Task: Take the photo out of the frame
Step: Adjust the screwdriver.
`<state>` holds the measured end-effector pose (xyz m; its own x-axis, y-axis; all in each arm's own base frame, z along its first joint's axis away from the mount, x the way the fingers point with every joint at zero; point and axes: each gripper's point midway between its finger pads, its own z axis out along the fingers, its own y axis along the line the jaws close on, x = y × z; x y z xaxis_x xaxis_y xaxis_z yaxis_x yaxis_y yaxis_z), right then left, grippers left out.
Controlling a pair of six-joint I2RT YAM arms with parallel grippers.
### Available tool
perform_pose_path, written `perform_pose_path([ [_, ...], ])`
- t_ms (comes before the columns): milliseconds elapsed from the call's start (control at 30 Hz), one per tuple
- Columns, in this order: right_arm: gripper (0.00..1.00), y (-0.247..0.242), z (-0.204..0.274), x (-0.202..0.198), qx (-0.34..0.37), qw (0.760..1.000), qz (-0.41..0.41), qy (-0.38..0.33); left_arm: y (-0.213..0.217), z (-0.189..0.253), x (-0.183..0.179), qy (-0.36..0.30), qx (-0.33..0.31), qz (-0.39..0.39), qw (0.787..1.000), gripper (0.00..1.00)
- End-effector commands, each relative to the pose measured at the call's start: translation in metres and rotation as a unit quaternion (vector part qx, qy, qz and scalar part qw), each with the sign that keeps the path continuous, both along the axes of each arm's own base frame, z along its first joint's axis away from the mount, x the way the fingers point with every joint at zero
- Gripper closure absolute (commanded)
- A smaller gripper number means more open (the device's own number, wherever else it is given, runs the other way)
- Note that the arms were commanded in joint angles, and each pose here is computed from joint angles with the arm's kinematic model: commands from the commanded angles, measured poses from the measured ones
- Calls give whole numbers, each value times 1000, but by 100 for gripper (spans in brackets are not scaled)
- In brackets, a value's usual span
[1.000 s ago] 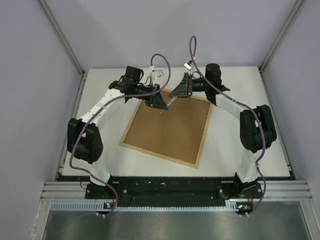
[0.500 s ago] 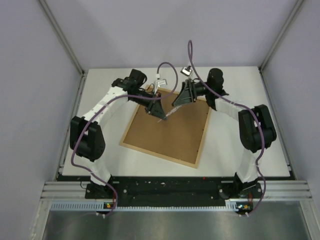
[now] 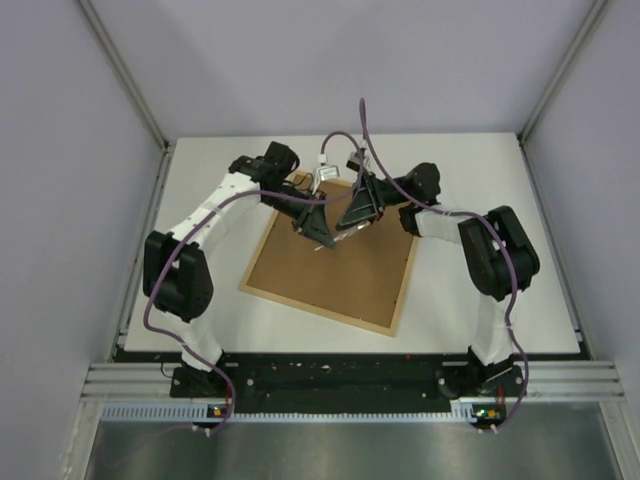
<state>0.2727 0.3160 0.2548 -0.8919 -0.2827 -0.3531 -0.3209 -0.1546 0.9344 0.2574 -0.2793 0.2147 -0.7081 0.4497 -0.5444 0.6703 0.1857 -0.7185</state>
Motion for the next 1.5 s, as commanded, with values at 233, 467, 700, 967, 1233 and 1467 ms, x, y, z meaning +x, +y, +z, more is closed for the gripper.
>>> perform_pose_path([
  [233, 63, -22, -15, -47, 38, 970, 81, -227, -3, 20, 16, 10, -6, 11, 1000, 100],
  [467, 55, -26, -19, 24, 47, 991, -35, -119, -3, 29, 10, 18, -14, 17, 1000, 100],
  [700, 36, -69, -37, 120, -35, 974, -223, 28, 0, 36, 5, 1, -16, 23, 1000, 100],
  [967, 28, -94, -19, 140, -113, 936, -239, -231, 1, 35, 3, 0, -14, 23, 1000, 100],
  [1233, 30, -81, 27, 57, 29, 928, -109, -356, 4, 31, 1, -4, -8, 21, 1000, 100],
  [1467, 30, -51, 4, 26, -46, 902, -77, -422, 4, 31, 2, -7, -7, 22, 1000, 100],
])
